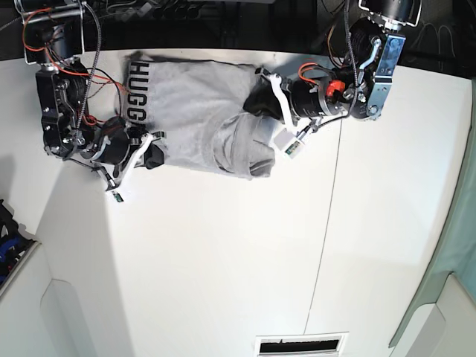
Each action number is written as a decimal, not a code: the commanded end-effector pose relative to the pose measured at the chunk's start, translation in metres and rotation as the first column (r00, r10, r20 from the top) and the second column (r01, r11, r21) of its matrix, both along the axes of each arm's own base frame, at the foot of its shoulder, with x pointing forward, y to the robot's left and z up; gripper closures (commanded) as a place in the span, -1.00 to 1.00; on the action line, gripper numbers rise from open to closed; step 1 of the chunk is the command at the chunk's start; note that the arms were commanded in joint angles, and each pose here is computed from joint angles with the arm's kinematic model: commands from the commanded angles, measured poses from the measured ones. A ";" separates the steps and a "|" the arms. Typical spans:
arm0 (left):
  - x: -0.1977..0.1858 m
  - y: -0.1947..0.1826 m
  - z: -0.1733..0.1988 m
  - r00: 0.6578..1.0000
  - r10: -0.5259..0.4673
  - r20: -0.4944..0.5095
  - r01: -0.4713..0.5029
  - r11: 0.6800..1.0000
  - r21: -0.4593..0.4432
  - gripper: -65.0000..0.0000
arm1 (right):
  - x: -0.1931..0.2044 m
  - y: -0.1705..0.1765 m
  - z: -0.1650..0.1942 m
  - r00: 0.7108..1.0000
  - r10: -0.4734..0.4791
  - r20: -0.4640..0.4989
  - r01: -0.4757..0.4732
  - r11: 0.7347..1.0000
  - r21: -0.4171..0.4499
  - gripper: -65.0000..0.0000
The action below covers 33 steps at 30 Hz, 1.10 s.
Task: Layout the t-shirt on the table in an organized manner, then fold the t-shirt properly
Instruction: 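Press and tuck the folded bundle with both grippers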
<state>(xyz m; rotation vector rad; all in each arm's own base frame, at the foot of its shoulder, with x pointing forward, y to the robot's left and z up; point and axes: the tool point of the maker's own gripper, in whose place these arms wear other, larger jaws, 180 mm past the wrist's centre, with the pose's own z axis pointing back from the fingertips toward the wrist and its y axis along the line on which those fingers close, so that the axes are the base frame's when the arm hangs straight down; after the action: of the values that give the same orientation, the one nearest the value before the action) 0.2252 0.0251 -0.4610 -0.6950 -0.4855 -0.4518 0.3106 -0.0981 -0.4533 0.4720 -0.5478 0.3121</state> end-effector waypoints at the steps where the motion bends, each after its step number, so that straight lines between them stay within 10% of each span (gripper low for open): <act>1: 0.013 0.003 0.003 1.000 0.007 0.020 -0.007 1.000 0.007 1.00 | 0.008 0.004 0.016 0.999 -0.010 0.052 0.008 0.999 0.042 1.00; 22: 0.140 -0.011 0.056 0.979 0.026 0.200 -0.022 1.000 -0.021 1.00 | -0.051 0.048 0.030 0.999 -0.054 0.001 0.052 0.968 0.247 1.00; 33: 0.096 0.021 0.100 0.969 -0.034 0.245 0.051 0.997 -0.063 1.00 | -0.015 0.055 0.114 0.970 -0.039 0.238 -0.032 0.957 0.287 1.00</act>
<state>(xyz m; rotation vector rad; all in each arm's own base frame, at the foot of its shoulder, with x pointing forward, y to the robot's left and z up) 0.3116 0.0534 -0.3782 -0.6904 -0.6648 -0.5553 0.2908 -0.0445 -0.3503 0.7087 -0.8006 0.2788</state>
